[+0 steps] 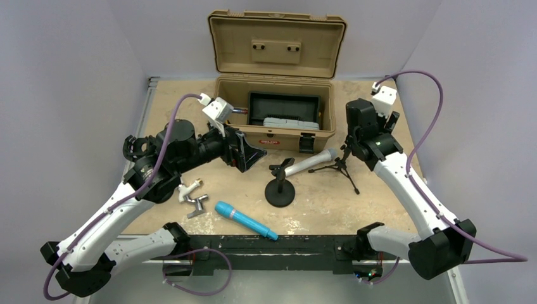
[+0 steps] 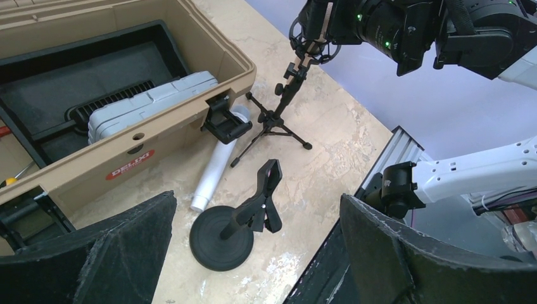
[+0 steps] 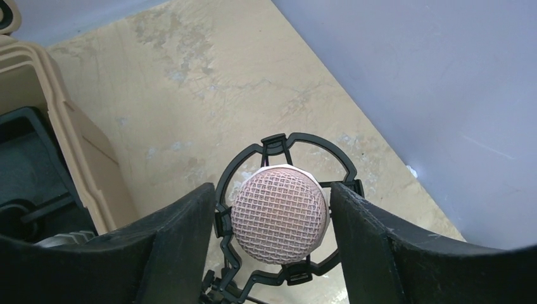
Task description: Remove the microphone from the stand
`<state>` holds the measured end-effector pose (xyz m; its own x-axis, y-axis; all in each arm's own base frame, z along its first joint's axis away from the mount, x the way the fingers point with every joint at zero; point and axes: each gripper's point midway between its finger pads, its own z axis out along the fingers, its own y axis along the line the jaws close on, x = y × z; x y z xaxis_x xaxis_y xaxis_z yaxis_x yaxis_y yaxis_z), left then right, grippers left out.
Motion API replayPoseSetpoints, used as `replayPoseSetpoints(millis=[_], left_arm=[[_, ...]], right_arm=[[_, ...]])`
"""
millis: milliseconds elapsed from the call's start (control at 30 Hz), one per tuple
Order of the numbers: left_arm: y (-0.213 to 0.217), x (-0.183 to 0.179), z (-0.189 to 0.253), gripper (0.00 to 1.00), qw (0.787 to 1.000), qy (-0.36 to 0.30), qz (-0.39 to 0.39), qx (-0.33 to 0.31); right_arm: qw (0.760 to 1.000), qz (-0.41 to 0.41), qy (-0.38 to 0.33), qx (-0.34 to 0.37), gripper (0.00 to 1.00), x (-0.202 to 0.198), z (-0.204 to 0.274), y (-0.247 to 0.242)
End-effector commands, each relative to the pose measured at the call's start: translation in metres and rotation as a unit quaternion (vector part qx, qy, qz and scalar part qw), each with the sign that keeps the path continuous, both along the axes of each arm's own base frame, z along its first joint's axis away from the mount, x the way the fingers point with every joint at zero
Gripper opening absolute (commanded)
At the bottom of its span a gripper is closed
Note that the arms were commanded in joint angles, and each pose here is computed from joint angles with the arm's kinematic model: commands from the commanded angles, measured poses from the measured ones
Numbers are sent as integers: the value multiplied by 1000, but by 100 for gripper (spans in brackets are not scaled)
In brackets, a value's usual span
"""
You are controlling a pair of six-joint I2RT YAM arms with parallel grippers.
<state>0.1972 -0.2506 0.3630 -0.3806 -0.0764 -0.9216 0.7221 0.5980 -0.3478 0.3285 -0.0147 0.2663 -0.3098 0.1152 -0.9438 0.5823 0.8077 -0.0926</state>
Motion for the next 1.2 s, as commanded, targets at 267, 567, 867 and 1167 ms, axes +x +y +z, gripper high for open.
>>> replayPoseSetpoints(millis=[267,567,867,1167], left_arm=[[-4,1,7,98,1000,-9,-6,-11],[-4,1,7,98,1000,-7,-8,-12],[-3,2,6,98,1000,-7,-3,-9],[-3,3,5,98,1000,-6,-2,-8]], right_arm=[[1000,28,-14,6,32,10,26,9],[997,57,-48,31,17,6,68,16],[984,134,-101,53,0,0,128,34],[967,176,-177,48,0,-28,201,30]])
